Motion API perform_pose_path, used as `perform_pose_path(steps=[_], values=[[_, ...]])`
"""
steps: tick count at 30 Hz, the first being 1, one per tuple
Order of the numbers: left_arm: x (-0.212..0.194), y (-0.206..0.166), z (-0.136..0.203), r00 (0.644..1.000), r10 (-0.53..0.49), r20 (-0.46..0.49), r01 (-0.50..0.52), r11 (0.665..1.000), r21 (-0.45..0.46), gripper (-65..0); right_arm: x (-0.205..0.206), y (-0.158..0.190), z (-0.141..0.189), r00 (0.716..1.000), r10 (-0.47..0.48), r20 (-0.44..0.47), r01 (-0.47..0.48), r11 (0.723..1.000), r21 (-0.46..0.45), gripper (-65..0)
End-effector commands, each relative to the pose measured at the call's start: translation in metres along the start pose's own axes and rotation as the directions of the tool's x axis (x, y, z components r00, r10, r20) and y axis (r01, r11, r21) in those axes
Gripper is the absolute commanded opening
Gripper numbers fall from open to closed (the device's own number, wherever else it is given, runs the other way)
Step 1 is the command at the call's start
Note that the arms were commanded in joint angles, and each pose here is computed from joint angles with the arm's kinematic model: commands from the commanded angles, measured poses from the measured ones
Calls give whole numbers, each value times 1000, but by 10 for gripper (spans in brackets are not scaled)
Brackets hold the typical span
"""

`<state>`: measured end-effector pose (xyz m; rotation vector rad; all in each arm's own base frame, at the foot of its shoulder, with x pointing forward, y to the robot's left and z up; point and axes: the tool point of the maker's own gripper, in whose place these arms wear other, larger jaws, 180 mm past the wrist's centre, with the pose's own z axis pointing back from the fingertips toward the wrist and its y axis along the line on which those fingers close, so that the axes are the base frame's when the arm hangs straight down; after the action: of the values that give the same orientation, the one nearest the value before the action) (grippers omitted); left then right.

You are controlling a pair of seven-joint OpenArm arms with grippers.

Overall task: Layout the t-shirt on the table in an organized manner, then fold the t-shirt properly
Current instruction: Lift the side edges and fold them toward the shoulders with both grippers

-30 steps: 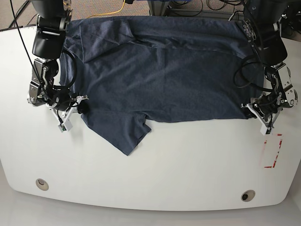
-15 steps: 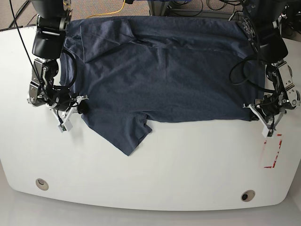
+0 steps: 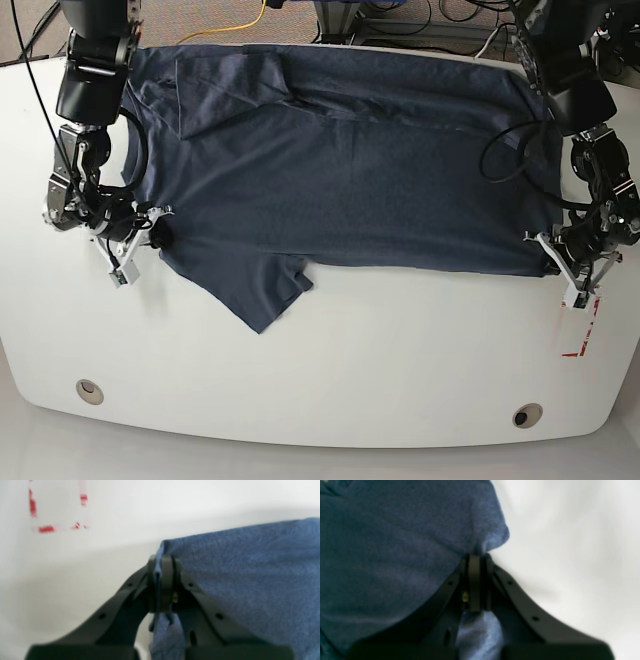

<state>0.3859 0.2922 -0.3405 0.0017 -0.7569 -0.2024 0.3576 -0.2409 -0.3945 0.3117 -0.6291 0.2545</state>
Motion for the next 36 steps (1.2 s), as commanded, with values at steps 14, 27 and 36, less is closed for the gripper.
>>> perform_pose_path(steps=[14,27,36], values=[[-2,3,34,988,-150,-33,152,987,53,-650,20,17,48,993,104,58,-103,994,-23,-650],[-54,-2,47,972,-193,-135,201,979,47,-650,-23,34,86,994,107,20,-105,993,-61,-650],[-85,-3,50,957,-203,-205,213,977,28,-650,-58,50,93,994,99,-38,-101,994,-51,-650]])
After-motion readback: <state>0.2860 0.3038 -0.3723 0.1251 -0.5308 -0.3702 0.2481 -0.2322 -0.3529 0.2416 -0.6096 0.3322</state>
